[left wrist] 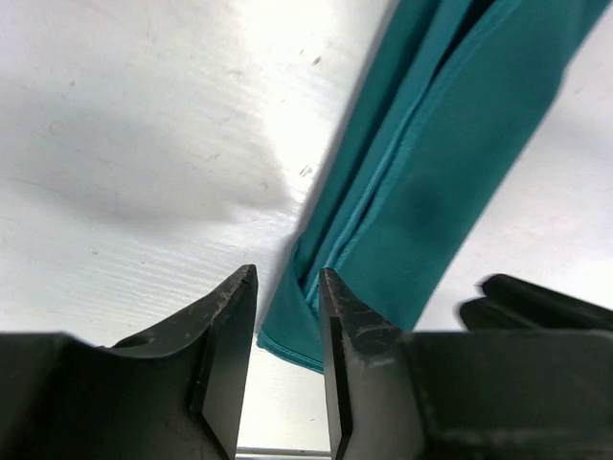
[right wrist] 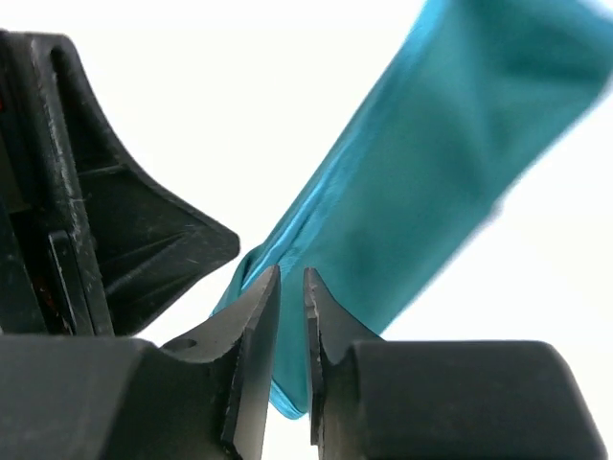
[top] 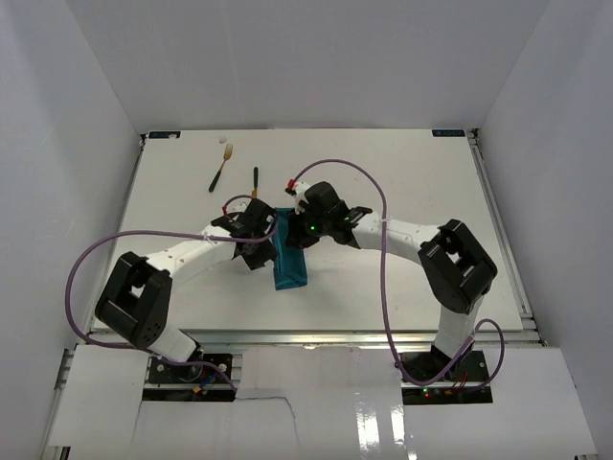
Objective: Fold the napkin into a case and place the utensils inside
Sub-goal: Insert the spoon into the napkin.
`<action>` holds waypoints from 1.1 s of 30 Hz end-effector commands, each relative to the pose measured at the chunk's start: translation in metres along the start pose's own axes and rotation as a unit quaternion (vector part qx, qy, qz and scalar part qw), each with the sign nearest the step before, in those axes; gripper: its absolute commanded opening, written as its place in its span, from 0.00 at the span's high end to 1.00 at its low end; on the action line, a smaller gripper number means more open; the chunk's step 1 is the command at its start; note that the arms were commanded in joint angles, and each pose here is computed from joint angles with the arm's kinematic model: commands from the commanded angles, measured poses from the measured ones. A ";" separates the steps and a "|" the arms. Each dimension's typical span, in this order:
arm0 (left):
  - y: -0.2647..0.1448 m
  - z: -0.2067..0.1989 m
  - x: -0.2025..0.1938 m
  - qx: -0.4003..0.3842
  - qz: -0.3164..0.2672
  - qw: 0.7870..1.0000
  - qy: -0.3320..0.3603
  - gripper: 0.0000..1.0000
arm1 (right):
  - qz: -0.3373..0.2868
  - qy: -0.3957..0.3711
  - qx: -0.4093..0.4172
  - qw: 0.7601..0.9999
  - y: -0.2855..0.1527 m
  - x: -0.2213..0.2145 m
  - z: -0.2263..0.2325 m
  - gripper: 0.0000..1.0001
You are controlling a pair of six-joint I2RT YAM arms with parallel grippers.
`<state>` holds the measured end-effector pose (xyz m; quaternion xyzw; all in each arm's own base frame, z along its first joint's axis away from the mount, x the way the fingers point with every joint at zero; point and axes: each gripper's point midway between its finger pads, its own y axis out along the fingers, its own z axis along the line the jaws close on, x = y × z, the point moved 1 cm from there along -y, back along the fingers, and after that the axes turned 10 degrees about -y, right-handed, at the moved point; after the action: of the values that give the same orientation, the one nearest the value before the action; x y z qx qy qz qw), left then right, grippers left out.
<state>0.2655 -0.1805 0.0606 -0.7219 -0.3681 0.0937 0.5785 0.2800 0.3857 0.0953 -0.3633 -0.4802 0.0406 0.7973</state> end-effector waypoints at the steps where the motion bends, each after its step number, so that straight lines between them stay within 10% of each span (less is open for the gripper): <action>1: -0.020 -0.020 0.026 -0.029 -0.045 0.998 -0.015 0.56 | -0.056 0.015 -0.034 0.998 -0.027 0.042 -0.017 0.78; 12: 0.009 -0.067 0.062 -0.067 -0.066 0.996 0.013 0.53 | -0.042 0.063 -0.069 0.995 -0.025 0.046 -0.076 0.77; 20: 0.051 -0.074 0.058 -0.063 -0.032 0.997 0.023 0.96 | 0.004 0.070 -0.009 0.998 0.010 0.026 -0.070 0.87; 33: 0.068 -0.029 0.047 0.018 -0.008 1.000 -0.012 1.00 | 0.058 0.065 0.011 0.996 0.038 -0.013 -0.071 0.90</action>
<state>0.3629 -0.1904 0.0322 -0.7246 -0.3905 0.0786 0.5625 0.3382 0.3650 0.0376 -0.3896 -0.3874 0.0569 0.8336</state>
